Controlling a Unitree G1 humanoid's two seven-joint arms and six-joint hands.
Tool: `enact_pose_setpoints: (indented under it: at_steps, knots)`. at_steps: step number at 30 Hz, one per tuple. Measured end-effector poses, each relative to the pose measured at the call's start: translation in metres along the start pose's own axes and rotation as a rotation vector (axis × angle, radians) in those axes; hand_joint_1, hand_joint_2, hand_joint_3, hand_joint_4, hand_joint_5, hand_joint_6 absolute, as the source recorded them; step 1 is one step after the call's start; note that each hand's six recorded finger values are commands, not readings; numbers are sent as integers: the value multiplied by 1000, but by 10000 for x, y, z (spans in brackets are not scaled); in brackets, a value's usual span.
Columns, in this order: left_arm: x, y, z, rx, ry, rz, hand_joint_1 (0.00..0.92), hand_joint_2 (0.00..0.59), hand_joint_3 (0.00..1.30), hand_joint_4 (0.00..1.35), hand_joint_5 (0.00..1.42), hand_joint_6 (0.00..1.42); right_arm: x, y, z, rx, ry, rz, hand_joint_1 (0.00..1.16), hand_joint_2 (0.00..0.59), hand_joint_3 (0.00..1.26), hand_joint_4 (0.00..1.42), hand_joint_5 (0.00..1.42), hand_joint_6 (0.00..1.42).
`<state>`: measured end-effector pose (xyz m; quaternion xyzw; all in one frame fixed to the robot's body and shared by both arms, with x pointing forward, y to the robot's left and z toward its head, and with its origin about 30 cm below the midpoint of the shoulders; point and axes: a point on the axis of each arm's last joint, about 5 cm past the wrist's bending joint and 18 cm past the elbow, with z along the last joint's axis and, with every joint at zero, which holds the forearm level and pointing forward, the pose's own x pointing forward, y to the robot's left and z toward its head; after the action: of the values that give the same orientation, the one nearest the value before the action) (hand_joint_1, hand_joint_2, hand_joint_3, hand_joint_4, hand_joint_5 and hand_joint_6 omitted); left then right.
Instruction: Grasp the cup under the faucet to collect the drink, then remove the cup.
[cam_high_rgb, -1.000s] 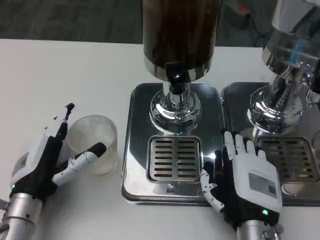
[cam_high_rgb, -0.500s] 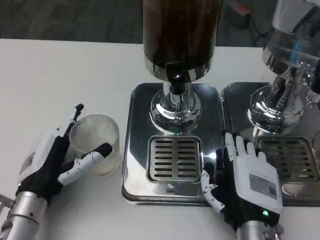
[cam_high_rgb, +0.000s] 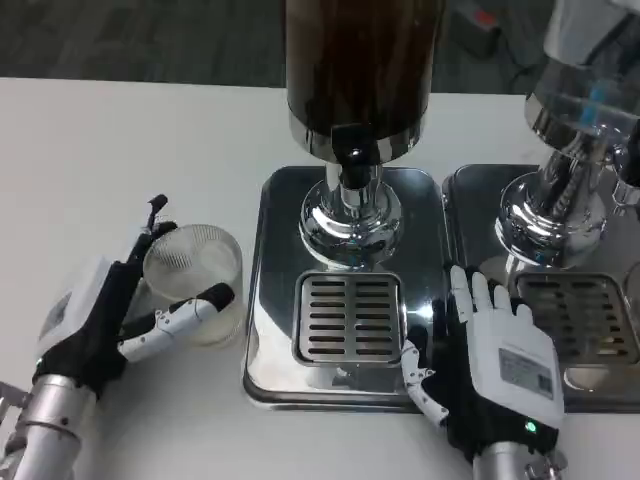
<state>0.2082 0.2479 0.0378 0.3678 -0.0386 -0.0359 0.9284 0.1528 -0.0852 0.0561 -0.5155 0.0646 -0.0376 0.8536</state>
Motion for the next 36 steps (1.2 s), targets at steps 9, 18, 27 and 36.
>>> enact_pose_setpoints:
  at_steps: [9, 18, 27, 36]
  knots:
    - [-4, -16, 8, 19, -25, 63, 346, 136, 206, 417, 662, 766, 2, -1, -1, 2, 3, -1, 314, 521, 34, 0, 0, 12]
    - [-7, -22, 11, 23, -35, 92, 366, 181, 325, 511, 744, 828, 3, -2, 3, 4, 2, -2, 316, 527, 34, 0, 0, 28]
    - [-35, -52, 3, 43, -41, 144, 363, 174, 352, 523, 751, 832, 6, -13, 14, 8, 3, -9, 323, 533, 34, 0, 0, 44]
    - [-45, -144, 34, 38, -58, 218, 365, 177, 358, 523, 735, 836, 13, -45, -9, -2, 0, -5, 330, 542, 34, 0, 0, 59]
